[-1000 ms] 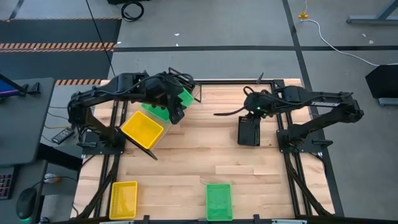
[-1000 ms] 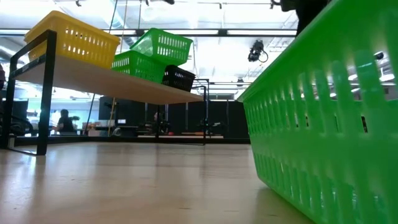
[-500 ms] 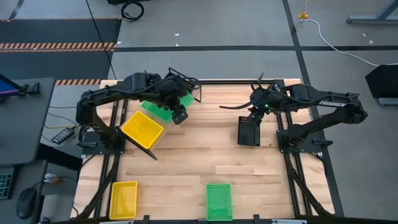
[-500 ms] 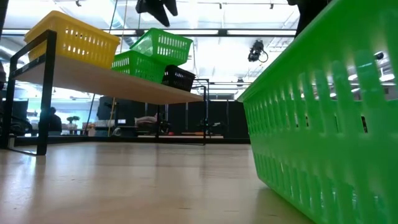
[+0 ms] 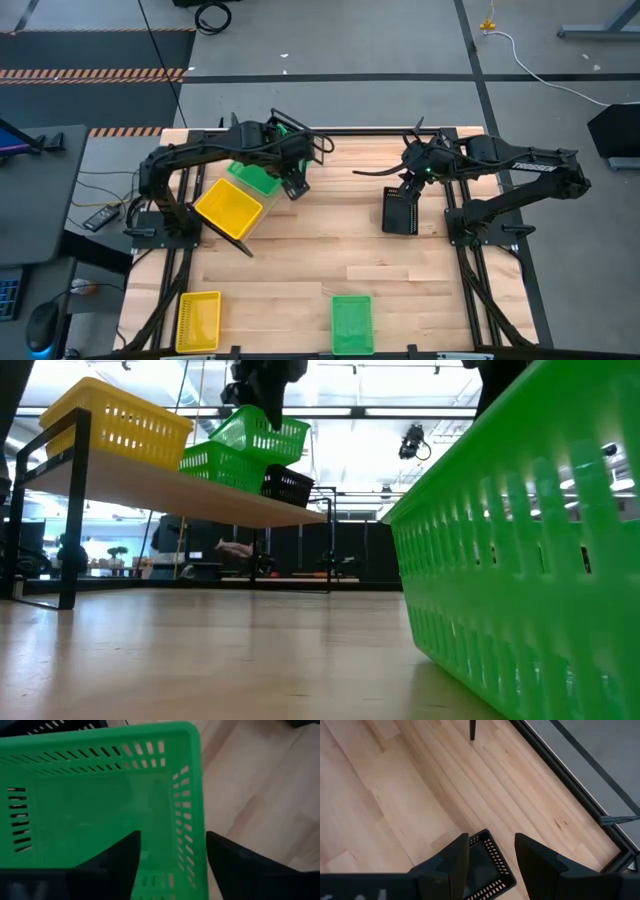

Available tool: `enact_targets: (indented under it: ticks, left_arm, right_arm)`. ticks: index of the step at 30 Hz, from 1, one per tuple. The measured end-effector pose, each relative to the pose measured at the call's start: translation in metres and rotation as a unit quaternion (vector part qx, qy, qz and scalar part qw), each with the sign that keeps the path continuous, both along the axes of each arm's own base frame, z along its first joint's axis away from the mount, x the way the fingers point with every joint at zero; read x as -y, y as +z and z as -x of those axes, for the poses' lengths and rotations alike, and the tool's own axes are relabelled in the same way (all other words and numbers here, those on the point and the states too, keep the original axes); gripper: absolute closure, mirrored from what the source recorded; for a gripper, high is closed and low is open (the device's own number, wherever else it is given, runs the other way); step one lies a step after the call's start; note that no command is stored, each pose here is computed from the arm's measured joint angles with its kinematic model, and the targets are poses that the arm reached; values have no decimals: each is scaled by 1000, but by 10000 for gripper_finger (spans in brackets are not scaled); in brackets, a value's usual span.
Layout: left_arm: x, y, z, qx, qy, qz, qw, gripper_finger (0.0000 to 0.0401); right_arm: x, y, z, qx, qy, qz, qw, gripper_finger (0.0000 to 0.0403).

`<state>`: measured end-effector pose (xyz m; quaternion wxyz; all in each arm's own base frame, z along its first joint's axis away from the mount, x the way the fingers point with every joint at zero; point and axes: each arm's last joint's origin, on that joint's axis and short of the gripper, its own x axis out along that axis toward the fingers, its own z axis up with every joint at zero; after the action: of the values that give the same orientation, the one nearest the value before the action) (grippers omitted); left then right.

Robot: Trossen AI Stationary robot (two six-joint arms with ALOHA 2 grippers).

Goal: Stack baskets on shelf by color
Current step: Stack the top green bin on top of the other green bin on the shelf

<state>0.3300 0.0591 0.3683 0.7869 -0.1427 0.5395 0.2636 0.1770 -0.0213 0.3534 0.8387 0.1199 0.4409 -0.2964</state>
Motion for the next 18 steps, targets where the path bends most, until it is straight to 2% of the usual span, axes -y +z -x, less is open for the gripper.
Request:
enact_targets:
  ticks: [11,18]
  left_arm:
    - [-1,2,3,5,19,4,1000,385]
    - [-1,4,6,5,39,-4,999,391]
  right_arm:
    - [0,0,0,-7,14,8,1000,236]
    - [0,0,0,-10,22,12,1000,236]
